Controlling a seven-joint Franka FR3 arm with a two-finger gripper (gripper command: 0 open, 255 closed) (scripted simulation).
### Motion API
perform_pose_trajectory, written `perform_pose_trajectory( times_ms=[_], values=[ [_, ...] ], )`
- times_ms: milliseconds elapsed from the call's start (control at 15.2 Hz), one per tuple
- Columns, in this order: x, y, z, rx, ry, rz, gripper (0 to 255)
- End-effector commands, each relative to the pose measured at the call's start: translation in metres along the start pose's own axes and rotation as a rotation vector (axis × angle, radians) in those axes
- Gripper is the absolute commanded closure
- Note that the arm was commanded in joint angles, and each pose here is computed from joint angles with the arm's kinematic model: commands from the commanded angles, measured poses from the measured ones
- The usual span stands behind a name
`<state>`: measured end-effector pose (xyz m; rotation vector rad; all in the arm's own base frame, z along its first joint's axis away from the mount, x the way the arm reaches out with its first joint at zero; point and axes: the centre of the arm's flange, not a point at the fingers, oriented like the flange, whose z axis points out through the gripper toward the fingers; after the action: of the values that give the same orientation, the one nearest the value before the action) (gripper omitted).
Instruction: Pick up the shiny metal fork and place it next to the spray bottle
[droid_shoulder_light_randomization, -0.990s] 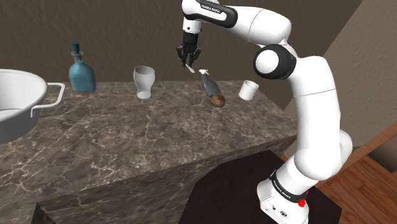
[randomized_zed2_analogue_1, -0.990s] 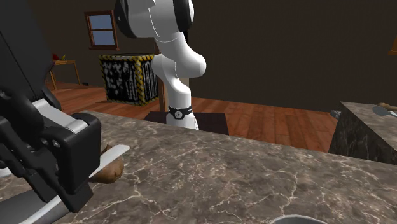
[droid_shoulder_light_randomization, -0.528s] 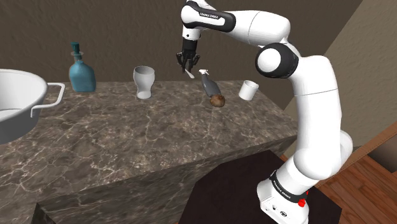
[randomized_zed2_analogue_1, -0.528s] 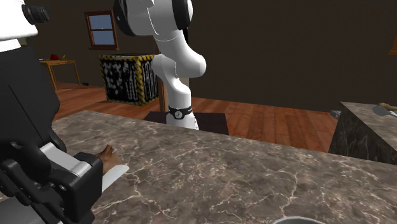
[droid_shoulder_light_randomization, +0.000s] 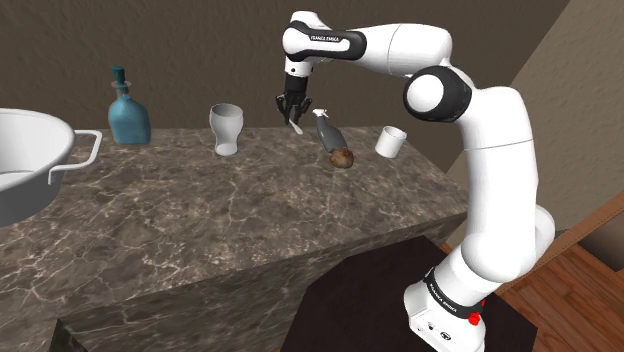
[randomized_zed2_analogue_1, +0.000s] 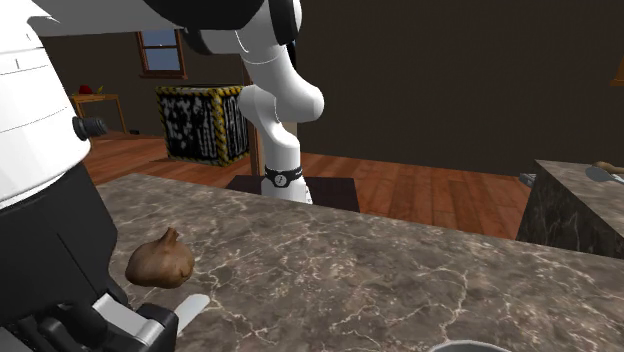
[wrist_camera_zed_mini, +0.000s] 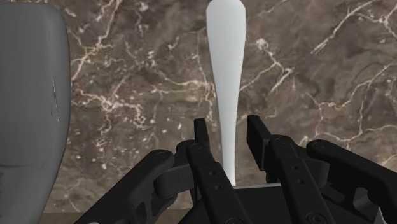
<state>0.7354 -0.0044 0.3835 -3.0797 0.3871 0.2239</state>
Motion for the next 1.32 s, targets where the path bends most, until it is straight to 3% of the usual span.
perform_pose_trajectory(
  times_ms=[0, 660, 1122, 1188, 1254],
  values=[
    [0.002, 0.001, 0.010, 0.000, 0.001, 0.000, 255],
    [0.010, 0.001, 0.060, 0.000, 0.001, 0.000, 255],
    [0.010, 0.001, 0.060, 0.000, 0.001, 0.000, 255],
    [0.010, 0.001, 0.060, 0.000, 0.001, 0.000, 0],
    [0.010, 0.001, 0.060, 0.000, 0.001, 0.000, 0]
  ],
)
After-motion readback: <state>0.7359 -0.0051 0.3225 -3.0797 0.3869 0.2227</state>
